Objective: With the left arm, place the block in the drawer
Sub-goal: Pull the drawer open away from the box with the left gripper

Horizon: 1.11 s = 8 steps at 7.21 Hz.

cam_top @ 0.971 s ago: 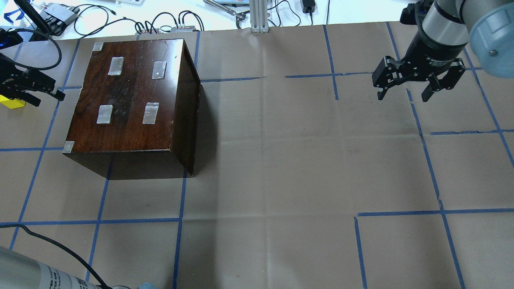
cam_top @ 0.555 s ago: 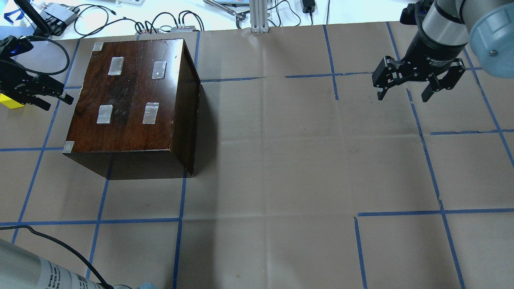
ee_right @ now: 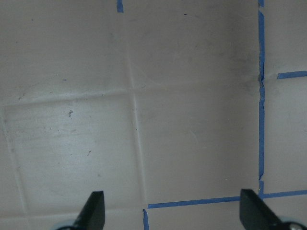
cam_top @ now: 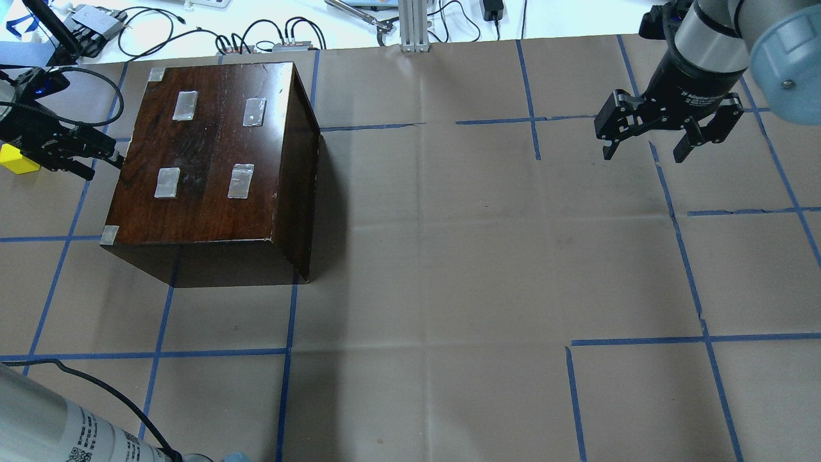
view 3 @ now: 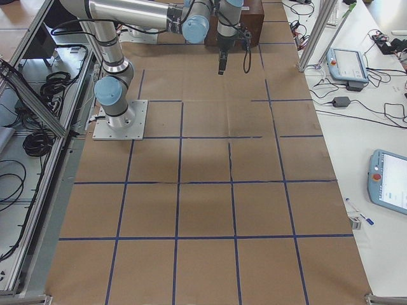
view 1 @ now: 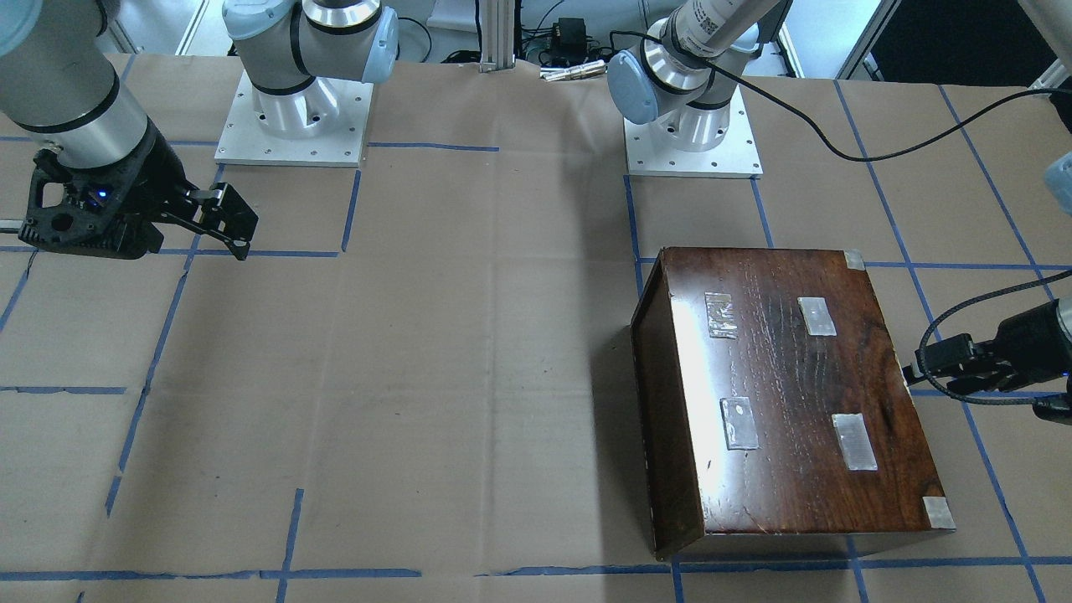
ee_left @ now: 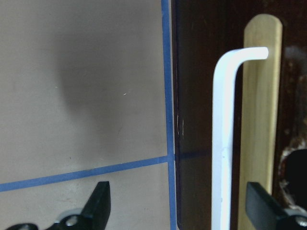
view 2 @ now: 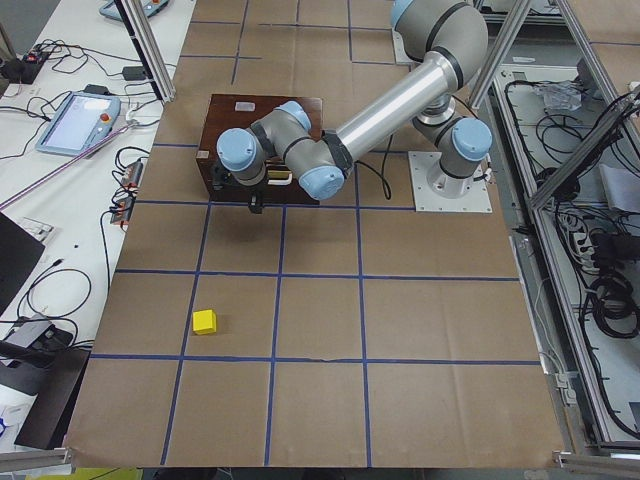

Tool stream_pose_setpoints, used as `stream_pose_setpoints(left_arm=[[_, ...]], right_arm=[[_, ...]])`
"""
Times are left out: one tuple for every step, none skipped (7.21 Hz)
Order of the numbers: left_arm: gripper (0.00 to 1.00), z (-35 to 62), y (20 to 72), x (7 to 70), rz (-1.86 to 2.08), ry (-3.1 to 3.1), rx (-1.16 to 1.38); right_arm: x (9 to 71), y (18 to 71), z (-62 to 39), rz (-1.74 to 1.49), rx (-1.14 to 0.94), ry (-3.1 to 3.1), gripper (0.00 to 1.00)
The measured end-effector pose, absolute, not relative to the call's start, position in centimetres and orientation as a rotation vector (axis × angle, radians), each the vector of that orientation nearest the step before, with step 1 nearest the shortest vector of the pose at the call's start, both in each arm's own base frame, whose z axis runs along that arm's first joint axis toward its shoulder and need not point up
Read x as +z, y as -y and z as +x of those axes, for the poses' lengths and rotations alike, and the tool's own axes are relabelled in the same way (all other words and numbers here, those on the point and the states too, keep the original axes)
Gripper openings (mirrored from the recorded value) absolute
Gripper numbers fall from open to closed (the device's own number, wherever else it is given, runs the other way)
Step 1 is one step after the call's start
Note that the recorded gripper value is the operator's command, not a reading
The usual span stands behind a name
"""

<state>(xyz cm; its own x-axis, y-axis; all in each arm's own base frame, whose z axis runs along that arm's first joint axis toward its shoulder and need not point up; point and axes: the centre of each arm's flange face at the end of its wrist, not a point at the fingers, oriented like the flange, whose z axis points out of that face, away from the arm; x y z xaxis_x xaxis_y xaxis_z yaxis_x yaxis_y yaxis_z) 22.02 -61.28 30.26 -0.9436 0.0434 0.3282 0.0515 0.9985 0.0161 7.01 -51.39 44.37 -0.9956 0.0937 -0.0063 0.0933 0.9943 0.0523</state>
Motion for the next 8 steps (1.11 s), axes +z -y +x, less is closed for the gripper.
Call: stream_pose_setpoints(left_arm=[[0.98, 22.0, 61.5, 29.7, -0.067, 2.806, -0.038], [0.98, 22.1, 61.6, 29.3, -0.066, 2.805, -0.04], [0.98, 22.1, 61.8, 29.1, -0.066, 2.805, -0.04], [0.98, 22.2, 61.9, 29.1, -0.067, 2.81, -0.032], [0.98, 22.3, 62.0, 29.1, -0.07, 2.818, -0.017], [0.98, 22.6, 62.0, 29.1, -0.072, 2.824, -0.007], [0.98, 22.9, 62.1, 29.0, -0.072, 2.829, -0.003], [0.98, 23.2, 62.3, 28.9, -0.072, 2.832, -0.001]], right_arm=[[44.4, 51.4, 7.0, 0.147, 0.082, -3.128, 1.0], [44.4, 51.4, 7.0, 0.147, 0.082, -3.128, 1.0], [44.3, 51.4, 7.0, 0.147, 0.082, -3.128, 1.0], [44.3, 51.4, 7.0, 0.147, 0.082, -3.128, 1.0], [44.3, 51.4, 7.0, 0.147, 0.082, -3.128, 1.0], [44.3, 51.4, 7.0, 0.147, 0.082, -3.128, 1.0], [44.3, 51.4, 7.0, 0.147, 0.082, -3.128, 1.0], [44.3, 51.4, 7.0, 0.147, 0.082, -3.128, 1.0]])
